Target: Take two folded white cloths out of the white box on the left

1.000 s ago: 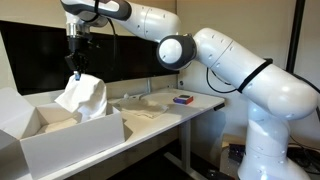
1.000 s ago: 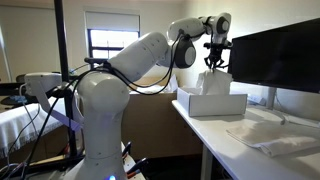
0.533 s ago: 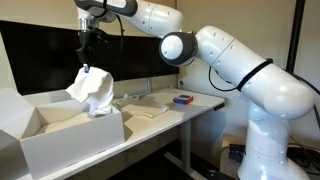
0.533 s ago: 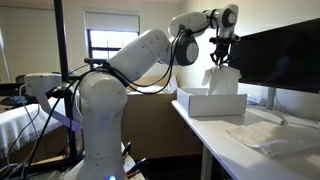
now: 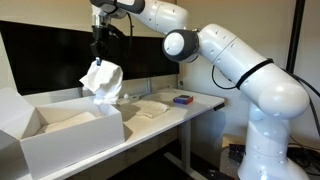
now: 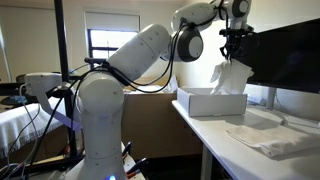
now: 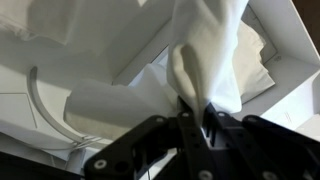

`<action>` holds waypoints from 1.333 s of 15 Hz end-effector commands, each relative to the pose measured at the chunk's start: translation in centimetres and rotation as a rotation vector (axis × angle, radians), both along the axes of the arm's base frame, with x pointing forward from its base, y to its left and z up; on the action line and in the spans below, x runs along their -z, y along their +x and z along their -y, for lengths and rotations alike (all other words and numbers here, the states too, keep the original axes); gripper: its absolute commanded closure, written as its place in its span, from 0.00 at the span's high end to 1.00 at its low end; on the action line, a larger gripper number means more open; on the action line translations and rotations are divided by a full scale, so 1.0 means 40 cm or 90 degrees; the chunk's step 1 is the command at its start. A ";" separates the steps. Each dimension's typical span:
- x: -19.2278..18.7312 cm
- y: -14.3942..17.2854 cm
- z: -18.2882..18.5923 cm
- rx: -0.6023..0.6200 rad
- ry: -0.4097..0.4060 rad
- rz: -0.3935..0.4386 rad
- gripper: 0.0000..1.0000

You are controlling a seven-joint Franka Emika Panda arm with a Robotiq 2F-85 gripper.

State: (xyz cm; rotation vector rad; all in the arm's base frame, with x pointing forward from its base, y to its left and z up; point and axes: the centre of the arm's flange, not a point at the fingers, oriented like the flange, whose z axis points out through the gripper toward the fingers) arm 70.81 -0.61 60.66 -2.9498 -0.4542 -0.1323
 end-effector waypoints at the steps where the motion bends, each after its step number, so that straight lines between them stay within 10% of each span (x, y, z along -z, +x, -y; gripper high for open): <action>1: -0.017 -0.031 0.049 -0.024 0.004 0.000 0.08; 20: 0.107 -0.059 0.293 -0.026 0.010 -0.051 0.07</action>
